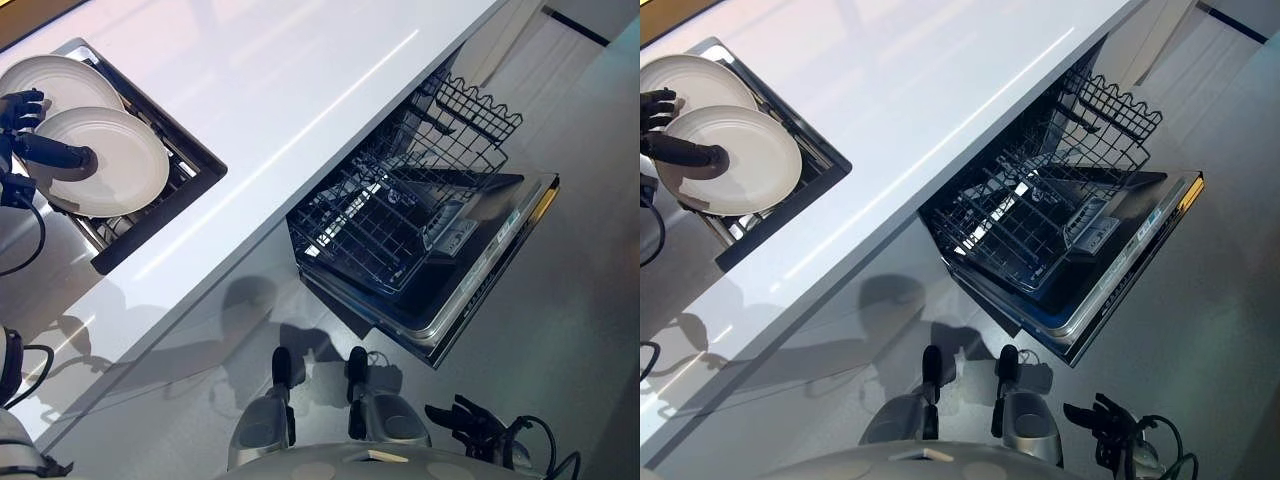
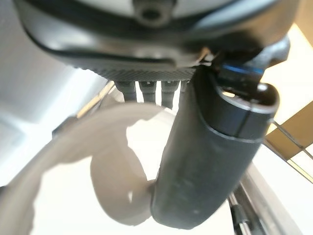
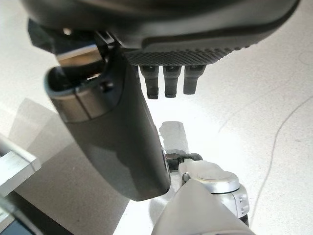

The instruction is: Pick up plates and place into dishwasher.

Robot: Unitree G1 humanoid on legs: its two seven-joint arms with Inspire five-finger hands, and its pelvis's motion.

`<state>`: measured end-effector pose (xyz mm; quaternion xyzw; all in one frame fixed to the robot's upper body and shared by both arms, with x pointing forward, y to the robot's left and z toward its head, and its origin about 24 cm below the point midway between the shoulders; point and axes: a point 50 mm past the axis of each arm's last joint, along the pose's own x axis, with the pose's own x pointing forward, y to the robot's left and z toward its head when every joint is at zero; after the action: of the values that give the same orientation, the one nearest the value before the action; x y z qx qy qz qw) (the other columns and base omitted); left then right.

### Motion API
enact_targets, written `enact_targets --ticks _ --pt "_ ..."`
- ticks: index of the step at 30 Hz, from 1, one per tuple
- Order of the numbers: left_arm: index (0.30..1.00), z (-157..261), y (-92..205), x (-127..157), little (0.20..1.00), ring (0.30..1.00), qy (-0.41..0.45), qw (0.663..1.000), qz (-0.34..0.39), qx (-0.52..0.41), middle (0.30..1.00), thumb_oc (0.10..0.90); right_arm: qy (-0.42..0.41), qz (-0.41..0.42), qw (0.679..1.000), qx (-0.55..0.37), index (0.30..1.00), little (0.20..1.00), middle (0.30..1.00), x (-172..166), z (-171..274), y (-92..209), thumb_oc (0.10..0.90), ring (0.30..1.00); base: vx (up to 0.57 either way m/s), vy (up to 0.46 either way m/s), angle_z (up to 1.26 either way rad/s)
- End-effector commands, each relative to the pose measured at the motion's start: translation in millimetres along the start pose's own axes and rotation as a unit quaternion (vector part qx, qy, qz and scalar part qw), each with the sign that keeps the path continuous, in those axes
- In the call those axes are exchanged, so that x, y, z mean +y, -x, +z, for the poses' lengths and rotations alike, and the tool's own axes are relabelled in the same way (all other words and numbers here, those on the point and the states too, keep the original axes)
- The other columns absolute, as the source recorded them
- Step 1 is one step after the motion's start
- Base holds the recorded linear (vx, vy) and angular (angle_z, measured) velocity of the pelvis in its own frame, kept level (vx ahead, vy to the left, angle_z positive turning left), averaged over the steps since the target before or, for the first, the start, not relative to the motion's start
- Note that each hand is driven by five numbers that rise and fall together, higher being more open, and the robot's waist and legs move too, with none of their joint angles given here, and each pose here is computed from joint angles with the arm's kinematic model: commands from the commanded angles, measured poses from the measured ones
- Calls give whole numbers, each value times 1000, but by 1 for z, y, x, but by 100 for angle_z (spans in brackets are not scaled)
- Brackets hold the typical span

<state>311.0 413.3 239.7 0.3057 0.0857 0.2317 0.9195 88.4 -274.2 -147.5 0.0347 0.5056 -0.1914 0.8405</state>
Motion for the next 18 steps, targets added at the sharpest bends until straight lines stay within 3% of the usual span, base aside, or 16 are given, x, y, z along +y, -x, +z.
enact_targets --ticks 1,4,6,7,18 --pt "571 2 0 15 516 571 18 1000 0 14 571 416 -12 -28 999 -11 900 900 900 -16 0 3 800 900 24 -8 5" --pt "526 3 1 17 464 526 13 1000 -5 12 526 364 -15 -30 999 -7 900 900 900 -16 0 2 800 900 10 -4 0" --pt "411 4 1 18 329 411 10 1000 -8 11 411 229 -17 -32 999 -4 900 900 900 -16 -1 2 800 900 33 -16 0" --pt "300 5 1 19 200 300 7 1000 -11 12 300 100 -18 -34 999 -2 900 900 900 -17 -3 3 800 900 0 0 0" --pt "300 8 3 24 200 300 -5 1000 -27 12 300 100 -20 -51 998 17 900 900 900 -23 -13 5 800 900 30 -22 -1"
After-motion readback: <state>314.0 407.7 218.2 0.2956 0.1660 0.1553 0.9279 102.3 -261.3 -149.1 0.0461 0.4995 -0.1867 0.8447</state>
